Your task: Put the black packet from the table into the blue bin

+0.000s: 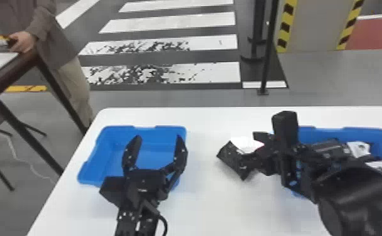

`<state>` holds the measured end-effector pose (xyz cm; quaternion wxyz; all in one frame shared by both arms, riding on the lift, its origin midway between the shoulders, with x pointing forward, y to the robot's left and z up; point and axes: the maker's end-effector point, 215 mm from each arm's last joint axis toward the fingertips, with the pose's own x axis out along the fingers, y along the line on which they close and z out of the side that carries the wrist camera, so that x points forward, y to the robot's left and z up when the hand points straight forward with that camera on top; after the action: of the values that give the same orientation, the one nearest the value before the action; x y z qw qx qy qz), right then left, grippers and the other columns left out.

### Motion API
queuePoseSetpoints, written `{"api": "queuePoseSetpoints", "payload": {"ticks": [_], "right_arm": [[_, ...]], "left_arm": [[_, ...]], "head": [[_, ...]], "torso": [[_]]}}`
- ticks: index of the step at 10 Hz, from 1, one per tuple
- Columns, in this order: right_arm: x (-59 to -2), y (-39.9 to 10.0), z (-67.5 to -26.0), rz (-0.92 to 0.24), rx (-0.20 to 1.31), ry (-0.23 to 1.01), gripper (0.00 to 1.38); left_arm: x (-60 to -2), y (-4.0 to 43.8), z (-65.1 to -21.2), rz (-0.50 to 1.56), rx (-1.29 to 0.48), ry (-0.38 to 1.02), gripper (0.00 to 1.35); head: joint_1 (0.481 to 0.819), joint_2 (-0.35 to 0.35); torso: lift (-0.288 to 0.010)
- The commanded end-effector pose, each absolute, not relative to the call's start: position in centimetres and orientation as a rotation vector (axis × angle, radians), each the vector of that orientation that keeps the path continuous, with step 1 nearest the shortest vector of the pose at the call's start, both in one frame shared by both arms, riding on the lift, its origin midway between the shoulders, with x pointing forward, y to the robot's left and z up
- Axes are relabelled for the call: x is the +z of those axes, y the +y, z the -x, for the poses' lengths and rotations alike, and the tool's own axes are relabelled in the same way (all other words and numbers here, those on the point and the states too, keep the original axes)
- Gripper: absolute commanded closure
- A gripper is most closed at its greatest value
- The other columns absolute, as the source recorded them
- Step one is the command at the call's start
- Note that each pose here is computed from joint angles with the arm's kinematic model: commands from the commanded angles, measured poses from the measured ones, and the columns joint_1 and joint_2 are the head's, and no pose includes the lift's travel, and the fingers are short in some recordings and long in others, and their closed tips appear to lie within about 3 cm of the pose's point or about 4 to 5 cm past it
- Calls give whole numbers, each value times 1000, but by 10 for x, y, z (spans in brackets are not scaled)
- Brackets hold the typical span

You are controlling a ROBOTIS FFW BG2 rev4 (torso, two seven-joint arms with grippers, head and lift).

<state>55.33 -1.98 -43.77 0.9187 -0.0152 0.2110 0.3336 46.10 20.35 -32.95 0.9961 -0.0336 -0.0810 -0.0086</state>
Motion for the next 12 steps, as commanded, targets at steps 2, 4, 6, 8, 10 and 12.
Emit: {"api": "queuePoseSetpoints", "payload": {"ticks": [2,4,6,8,10,12], "right_arm": [[-465,1,-561,119,738,495,84],[-478,-5,-568,153,715,524,84],[-498,-9,-568,191,713,584,87],[-505,-8,-570,214,714,602,84],[-514,-10,-566,225,718,640,87],[-524,-10,-561,240,721,679,163]], "left_arm": [[-328,197,-465,67,-29,-161,94],[-328,197,-466,66,-29,-161,94],[-329,194,-468,68,-32,-161,94],[-328,188,-472,75,-43,-163,94],[-328,187,-474,78,-43,-165,93],[-328,185,-475,79,-47,-165,93]], "head": [[695,208],[695,210],[695,201],[695,195],[695,187],[695,186]], "torso": [[-110],[-110],[-110],[-110],[-110],[-110]]}}
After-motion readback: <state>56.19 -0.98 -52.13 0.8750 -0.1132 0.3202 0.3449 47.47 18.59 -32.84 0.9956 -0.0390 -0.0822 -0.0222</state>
